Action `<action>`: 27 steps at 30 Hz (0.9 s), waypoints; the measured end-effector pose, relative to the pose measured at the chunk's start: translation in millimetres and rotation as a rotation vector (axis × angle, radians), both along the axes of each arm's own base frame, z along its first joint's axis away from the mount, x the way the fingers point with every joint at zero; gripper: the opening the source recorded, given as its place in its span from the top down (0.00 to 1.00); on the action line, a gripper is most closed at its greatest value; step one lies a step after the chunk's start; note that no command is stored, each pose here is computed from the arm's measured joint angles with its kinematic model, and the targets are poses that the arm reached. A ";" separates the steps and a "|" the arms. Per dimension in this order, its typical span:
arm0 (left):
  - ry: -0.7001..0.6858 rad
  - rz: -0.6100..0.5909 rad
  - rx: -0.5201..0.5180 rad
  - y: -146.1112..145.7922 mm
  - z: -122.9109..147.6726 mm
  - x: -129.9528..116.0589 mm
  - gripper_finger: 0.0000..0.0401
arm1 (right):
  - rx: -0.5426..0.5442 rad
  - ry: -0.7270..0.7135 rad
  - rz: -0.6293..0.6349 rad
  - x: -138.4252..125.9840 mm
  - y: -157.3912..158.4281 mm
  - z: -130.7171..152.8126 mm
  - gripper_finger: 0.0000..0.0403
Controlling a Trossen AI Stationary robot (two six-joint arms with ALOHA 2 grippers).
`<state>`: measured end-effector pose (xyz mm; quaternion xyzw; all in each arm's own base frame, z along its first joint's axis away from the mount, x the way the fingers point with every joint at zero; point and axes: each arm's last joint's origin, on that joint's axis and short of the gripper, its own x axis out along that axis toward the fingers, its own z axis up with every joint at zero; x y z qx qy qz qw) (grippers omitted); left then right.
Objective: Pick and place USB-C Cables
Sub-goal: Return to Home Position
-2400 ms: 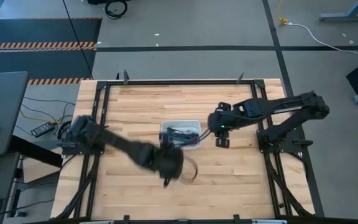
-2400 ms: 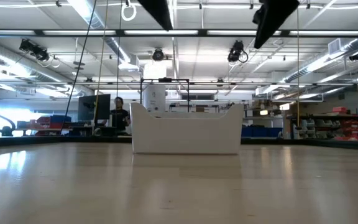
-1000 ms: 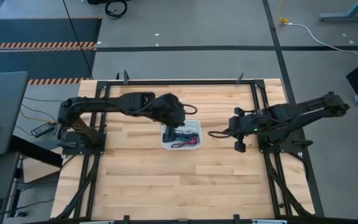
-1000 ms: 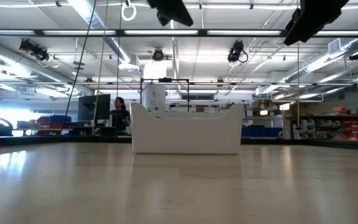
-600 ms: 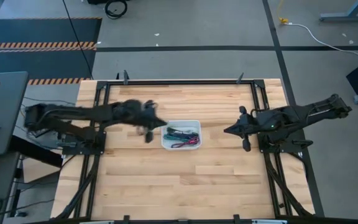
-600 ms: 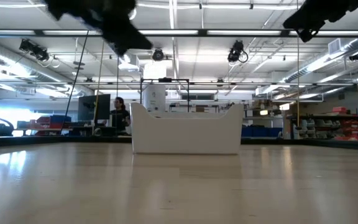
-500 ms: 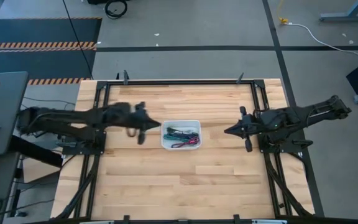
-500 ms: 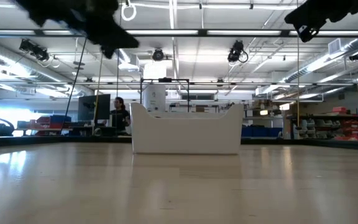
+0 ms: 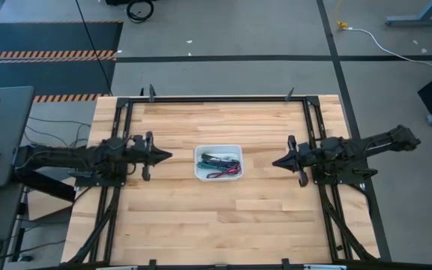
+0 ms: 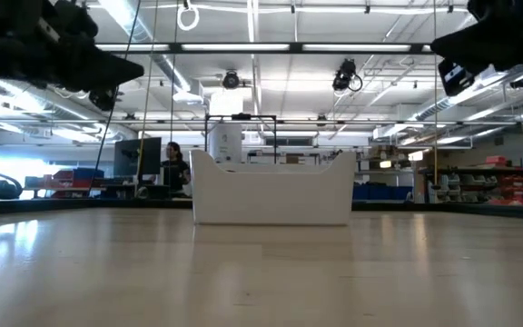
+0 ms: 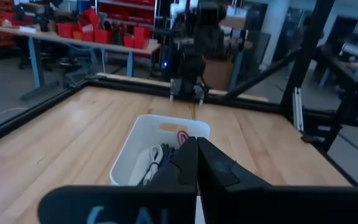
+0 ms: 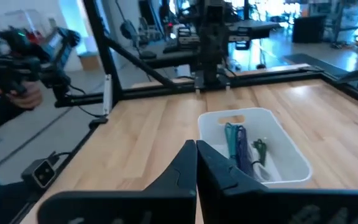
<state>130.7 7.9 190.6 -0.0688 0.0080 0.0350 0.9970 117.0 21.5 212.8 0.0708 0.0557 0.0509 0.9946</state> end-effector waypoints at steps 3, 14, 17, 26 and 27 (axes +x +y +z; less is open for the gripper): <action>-0.018 0.000 -0.003 -0.3 -10.5 -5.9 0.99 | 0.014 -0.058 0.032 -2.4 -0.3 -12.3 0.99; -0.021 -0.025 0.005 -2.7 -21.9 -12.5 0.99 | 0.028 -0.137 0.054 -8.9 -5.3 -41.7 0.99; -0.018 -0.025 0.007 -3.5 -22.1 -12.3 0.99 | 0.025 -0.145 0.052 -9.2 -6.5 -41.1 0.99; 0.005 -0.012 0.027 -5.5 -24.3 -12.8 0.99 | -0.001 -0.150 0.075 -9.1 -7.8 -41.0 0.99; 0.017 -0.013 0.027 -5.5 -25.5 -13.2 0.99 | 0.003 -0.152 0.073 -9.3 -8.1 -40.8 0.99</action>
